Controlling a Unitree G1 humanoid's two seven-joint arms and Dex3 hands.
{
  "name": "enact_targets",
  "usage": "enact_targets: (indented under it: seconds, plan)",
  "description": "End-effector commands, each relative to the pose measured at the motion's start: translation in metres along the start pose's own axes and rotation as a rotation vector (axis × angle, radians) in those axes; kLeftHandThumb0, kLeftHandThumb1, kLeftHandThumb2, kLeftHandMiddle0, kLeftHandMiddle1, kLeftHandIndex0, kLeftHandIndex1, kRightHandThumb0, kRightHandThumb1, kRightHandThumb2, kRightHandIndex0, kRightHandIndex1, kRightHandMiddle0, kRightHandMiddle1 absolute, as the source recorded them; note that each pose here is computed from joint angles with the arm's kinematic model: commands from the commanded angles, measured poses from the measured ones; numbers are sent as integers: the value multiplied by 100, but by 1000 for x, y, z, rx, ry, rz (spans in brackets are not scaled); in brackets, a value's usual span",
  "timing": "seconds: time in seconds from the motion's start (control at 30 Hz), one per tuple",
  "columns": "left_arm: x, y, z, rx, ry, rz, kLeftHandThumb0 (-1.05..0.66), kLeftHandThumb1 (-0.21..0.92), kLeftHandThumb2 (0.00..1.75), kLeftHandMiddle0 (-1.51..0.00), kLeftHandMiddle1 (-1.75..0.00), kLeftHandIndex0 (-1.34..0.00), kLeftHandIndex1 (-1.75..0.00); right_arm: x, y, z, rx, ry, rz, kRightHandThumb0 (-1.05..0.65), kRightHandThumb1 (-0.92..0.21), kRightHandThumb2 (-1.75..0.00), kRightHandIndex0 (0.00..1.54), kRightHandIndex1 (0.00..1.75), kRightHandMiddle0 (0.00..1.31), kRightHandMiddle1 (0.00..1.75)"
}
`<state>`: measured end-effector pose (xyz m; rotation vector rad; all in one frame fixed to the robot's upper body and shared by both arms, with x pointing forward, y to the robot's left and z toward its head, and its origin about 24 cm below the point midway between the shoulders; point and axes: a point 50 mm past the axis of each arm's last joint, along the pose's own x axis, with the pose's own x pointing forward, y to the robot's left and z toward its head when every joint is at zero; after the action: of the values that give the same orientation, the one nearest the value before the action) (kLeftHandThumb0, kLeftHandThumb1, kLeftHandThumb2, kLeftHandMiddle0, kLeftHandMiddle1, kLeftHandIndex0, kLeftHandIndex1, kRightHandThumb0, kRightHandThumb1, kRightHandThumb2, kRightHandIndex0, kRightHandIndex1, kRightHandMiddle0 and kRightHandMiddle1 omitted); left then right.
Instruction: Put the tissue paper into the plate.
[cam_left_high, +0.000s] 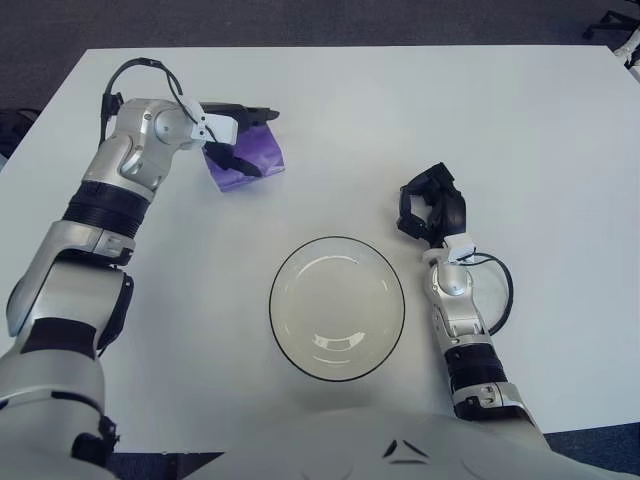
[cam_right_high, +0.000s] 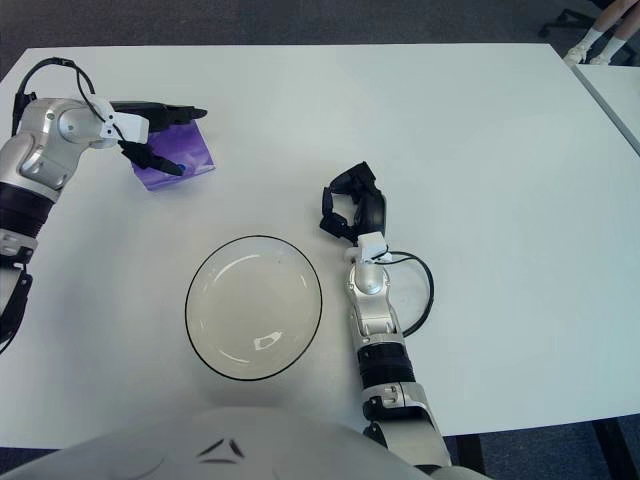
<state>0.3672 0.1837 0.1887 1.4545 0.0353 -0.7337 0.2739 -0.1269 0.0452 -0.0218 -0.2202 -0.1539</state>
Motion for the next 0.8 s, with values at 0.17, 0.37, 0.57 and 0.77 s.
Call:
enact_targets:
  seconds: [0.17,0.37,0.57,0.77]
  plan:
    - [8,-1,7,-27,-37,-43,-105,78,37,0,0,0,0,-34,-12,-50,-52,280,-18,-42,-49,-111,64,138,47,175]
    - [12,-4,6,-50,-42,-68,-105,77,36,0,0,0,0,-33,-11,-50,-52,275,-17,-42,-48,-112,64,139,48,175]
    - [18,-10,4,-41,-40,-57,-105,78,36,0,0,0,0,-32,-10,-49,-68,274,-12,-42,-51,-108,64,137,46,175]
    - [24,-18,2,-31,-30,-66,-105,80,36,0,0,0,0,-31,-10,-49,-73,277,-11,-41,-52,-107,63,136,45,175]
